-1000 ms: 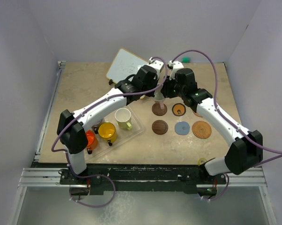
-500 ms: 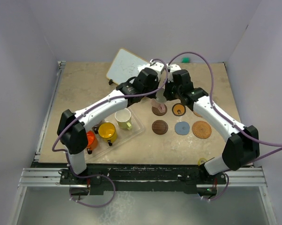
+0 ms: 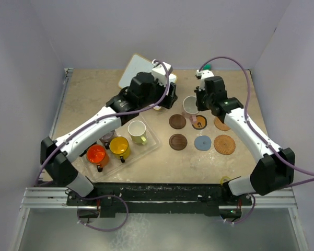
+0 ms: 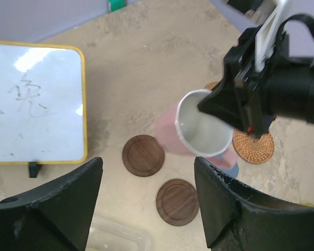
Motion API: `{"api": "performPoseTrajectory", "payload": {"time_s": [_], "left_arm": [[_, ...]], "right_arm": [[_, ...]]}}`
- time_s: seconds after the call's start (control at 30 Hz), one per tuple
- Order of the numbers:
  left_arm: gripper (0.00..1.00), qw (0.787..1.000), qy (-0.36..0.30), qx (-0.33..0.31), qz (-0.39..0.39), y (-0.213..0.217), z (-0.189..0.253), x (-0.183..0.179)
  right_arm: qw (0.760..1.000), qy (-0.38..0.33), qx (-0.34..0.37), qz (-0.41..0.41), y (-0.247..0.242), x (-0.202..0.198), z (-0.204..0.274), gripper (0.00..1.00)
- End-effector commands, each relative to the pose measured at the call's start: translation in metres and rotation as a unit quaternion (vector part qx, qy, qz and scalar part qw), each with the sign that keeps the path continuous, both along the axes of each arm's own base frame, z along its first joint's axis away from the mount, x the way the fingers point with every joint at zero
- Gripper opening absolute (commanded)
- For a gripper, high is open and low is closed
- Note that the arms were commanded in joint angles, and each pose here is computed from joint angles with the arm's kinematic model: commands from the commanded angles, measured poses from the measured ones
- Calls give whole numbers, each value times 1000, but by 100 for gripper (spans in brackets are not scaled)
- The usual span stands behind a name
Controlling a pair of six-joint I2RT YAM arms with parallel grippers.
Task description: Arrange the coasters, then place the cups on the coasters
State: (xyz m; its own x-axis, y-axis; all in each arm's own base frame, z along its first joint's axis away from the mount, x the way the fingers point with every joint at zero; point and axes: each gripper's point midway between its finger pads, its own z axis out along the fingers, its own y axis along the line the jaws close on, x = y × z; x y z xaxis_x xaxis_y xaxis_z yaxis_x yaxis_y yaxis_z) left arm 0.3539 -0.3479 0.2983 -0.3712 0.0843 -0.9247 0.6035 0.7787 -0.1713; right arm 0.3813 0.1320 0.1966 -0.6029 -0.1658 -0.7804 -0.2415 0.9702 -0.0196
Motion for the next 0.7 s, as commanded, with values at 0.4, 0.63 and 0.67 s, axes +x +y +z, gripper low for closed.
{"api": "performPoseTrajectory", "payload": {"time_s": [0.4,0.63,0.67], "left_arm": [[73,990,-95,100,-31,121,29,-22],[77,987,-100,117,-46,132,22,-35],[77,987,-100,117,-44,134,22,-35]], "right_arm": [[996,20,-87,8,-139,-15,19,0],[993,74,-86,34,-167,-9,0,0],[993,80,-82,33,-170,-7,-4,0]]}}
